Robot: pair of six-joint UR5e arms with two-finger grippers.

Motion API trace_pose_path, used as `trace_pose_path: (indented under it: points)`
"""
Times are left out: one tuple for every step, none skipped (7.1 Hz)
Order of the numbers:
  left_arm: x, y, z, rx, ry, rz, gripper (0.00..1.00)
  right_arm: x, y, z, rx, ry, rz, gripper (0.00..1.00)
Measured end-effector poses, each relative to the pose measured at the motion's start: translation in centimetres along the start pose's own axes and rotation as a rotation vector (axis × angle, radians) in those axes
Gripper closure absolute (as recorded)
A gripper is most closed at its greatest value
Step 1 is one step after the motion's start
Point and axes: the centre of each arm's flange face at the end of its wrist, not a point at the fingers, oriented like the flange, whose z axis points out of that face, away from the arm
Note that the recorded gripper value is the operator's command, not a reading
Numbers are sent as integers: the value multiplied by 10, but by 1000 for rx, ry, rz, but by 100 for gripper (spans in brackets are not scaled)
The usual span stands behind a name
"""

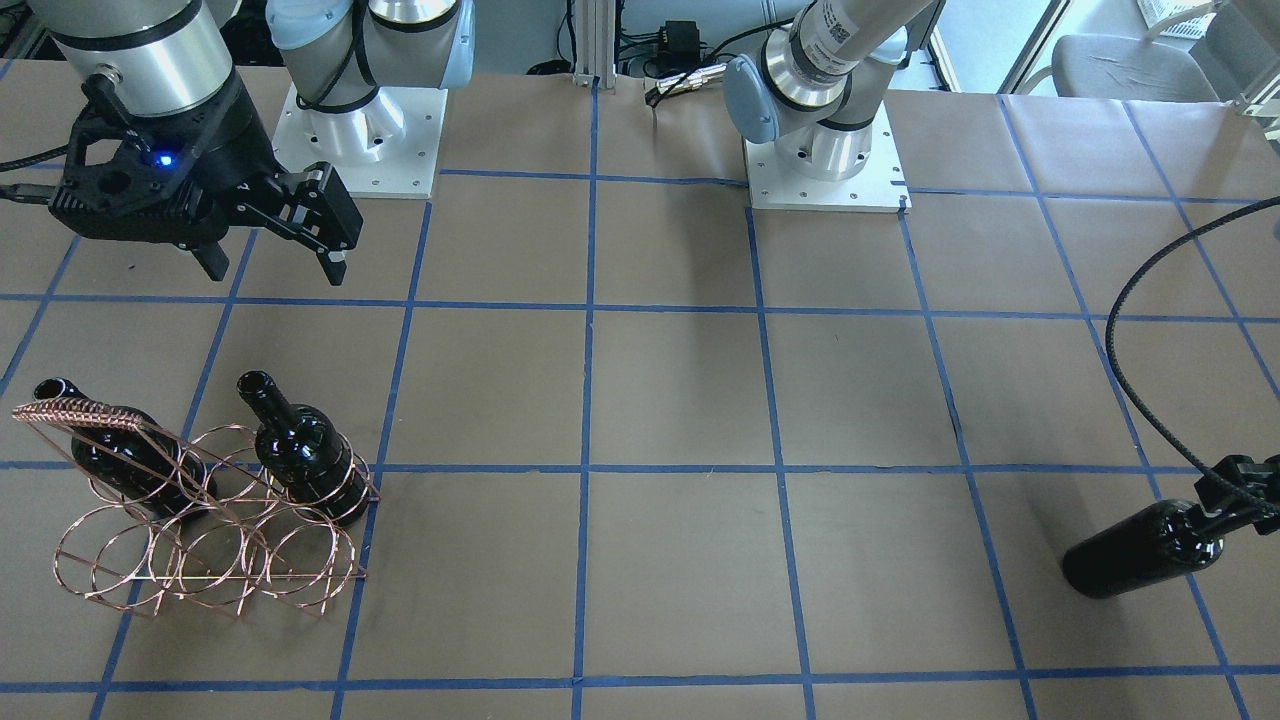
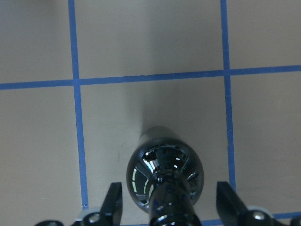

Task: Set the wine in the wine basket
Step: 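Carry the black bottle with the left gripper toward the table center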

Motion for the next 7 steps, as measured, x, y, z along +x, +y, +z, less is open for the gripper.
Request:
trace_pose_path:
  points:
    - [0, -1, 0, 4, -1, 0, 32, 0, 0, 0, 0, 0, 0, 0]
    - [0, -1, 0, 4, -2, 0, 31, 0, 0, 0, 0, 0, 0, 0]
    - [0, 0, 0, 3, -4, 0, 32, 0, 0, 0, 1, 0, 0, 0]
    - [-1, 0, 1, 2, -4, 1, 33, 0, 0, -1, 1, 0, 0, 0]
    - [0, 0, 1, 1, -4, 2, 38, 0, 0, -1, 1, 0, 0, 0]
    - [0, 0, 2, -1, -3, 3, 53, 0, 0, -1, 1, 0, 0, 0]
    - [0, 0, 4, -3, -1, 3, 73, 0, 0, -1, 1, 0, 0, 0]
